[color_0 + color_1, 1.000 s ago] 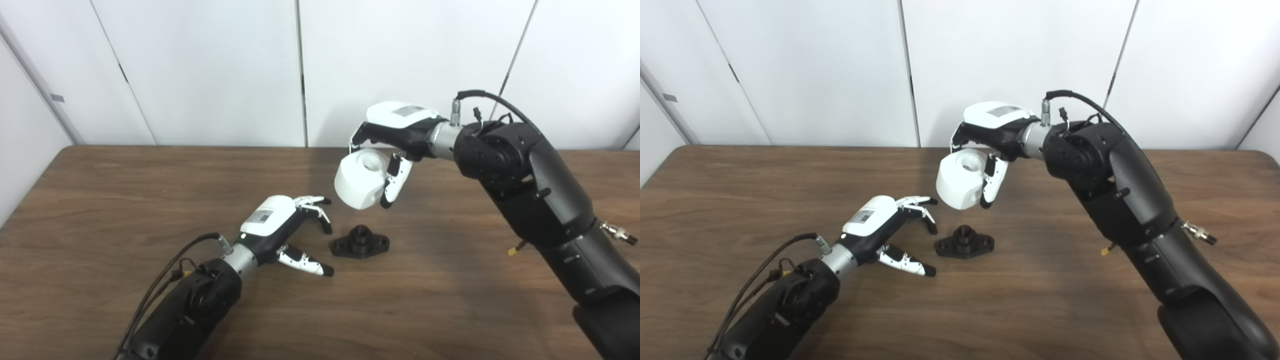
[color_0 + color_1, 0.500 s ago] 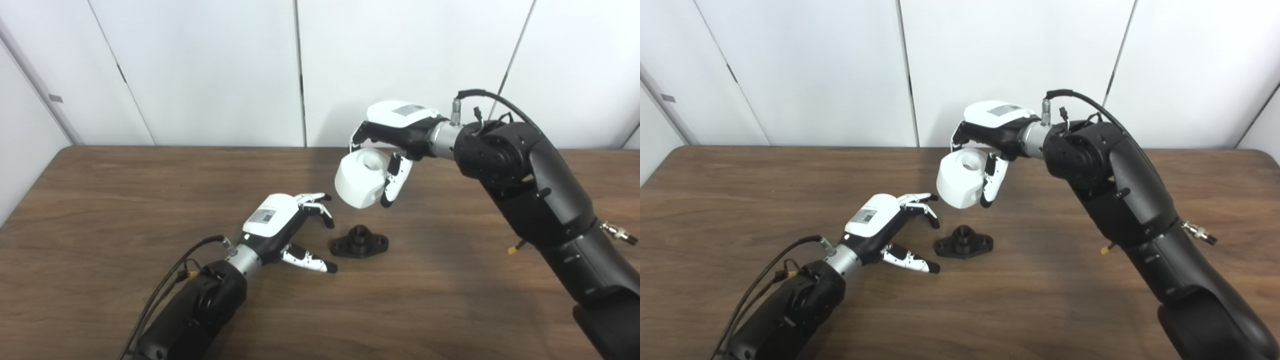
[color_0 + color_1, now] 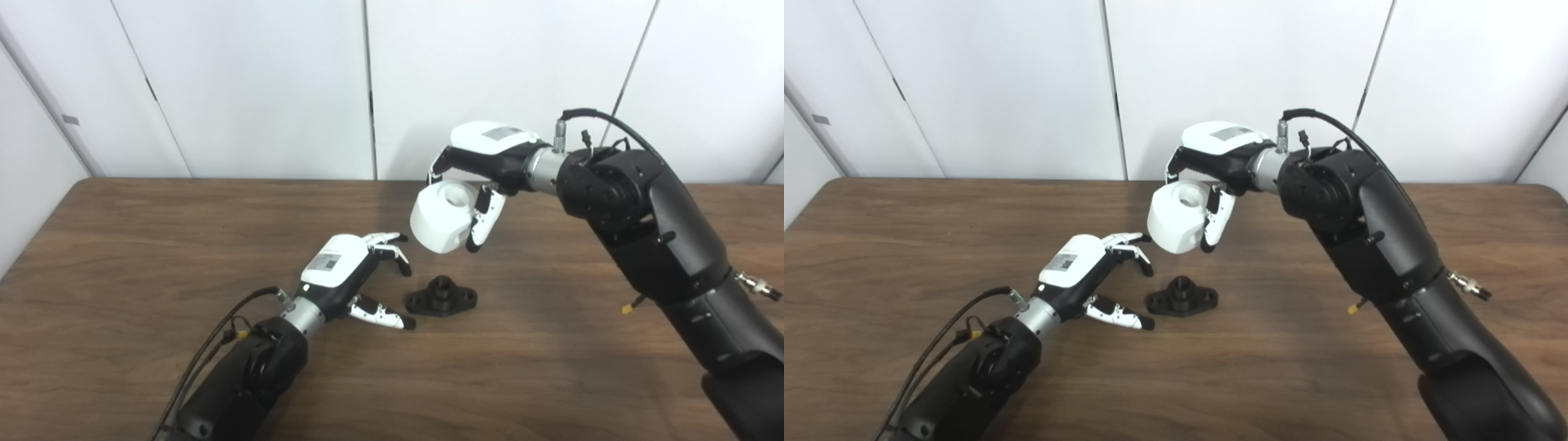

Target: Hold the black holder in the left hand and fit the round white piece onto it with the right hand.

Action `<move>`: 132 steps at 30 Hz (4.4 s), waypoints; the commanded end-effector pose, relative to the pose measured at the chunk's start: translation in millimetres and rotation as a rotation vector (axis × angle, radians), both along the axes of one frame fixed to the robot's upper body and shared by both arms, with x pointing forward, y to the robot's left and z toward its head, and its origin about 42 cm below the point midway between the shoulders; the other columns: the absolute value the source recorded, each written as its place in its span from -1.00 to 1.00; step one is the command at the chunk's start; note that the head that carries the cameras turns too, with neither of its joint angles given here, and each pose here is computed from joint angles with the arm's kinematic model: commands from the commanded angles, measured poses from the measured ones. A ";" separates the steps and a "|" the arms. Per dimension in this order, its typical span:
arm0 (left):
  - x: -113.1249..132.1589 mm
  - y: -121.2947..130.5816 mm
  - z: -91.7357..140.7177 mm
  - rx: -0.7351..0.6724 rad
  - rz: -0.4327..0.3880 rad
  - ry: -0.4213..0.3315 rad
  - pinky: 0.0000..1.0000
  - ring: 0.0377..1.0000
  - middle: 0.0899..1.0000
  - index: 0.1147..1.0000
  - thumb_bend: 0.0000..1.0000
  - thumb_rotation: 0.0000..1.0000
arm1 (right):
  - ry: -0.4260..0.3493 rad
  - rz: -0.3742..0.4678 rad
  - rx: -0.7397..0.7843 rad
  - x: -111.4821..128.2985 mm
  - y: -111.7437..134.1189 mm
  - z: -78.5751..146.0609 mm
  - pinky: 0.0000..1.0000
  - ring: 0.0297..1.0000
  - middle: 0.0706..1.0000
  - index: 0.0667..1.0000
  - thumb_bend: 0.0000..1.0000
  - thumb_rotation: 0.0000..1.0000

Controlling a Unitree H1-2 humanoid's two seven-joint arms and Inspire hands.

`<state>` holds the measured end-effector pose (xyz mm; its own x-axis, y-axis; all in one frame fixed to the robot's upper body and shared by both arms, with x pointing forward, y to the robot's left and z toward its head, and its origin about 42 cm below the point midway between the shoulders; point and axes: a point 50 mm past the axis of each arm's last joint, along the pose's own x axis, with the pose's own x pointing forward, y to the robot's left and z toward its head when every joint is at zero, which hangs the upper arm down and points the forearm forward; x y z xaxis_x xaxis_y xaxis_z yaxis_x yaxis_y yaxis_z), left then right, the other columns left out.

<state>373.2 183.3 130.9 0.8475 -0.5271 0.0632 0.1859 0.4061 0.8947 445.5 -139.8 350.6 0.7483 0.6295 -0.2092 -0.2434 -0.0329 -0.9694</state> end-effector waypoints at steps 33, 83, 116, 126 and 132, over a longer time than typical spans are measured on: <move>-8.4 -31.1 -24.9 0.020 -0.082 0.172 0.31 0.72 0.71 0.00 0.96 -0.40 | -0.105 0.002 0.044 -1.0 0.0 36.8 0.53 0.65 0.48 -0.11 0.05 -0.74; 3.1 -39.0 -33.4 0.420 -0.123 0.215 0.35 0.73 0.65 -0.10 0.85 -0.38 | -0.096 -0.011 0.062 -3.2 -3.9 39.7 0.62 0.68 0.49 -0.11 0.04 -0.74; -0.5 -31.1 -36.2 0.316 -0.060 0.224 0.32 0.69 0.56 -0.18 0.04 -0.84 | -0.018 0.029 -0.029 -5.6 -10.3 5.9 0.48 0.65 0.48 -0.11 0.05 -0.73; -0.7 -31.9 -37.7 0.309 -0.062 0.224 0.34 0.69 0.56 -0.18 0.04 -0.84 | 0.011 0.076 -0.040 -5.7 -1.8 -11.8 0.52 0.67 0.47 -0.11 0.05 -0.73; -0.9 -32.6 -38.7 0.303 -0.063 0.216 0.33 0.69 0.56 -0.18 0.04 -0.84 | 0.023 0.084 -0.051 -6.3 4.8 -21.9 0.50 0.64 0.48 -0.11 0.05 -0.73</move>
<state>397.2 143.4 147.1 0.8198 -0.5700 -0.0559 0.2018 0.1961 0.9596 437.1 -143.1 305.8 0.6870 0.6489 -0.3270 -0.3375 -0.1135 -0.9345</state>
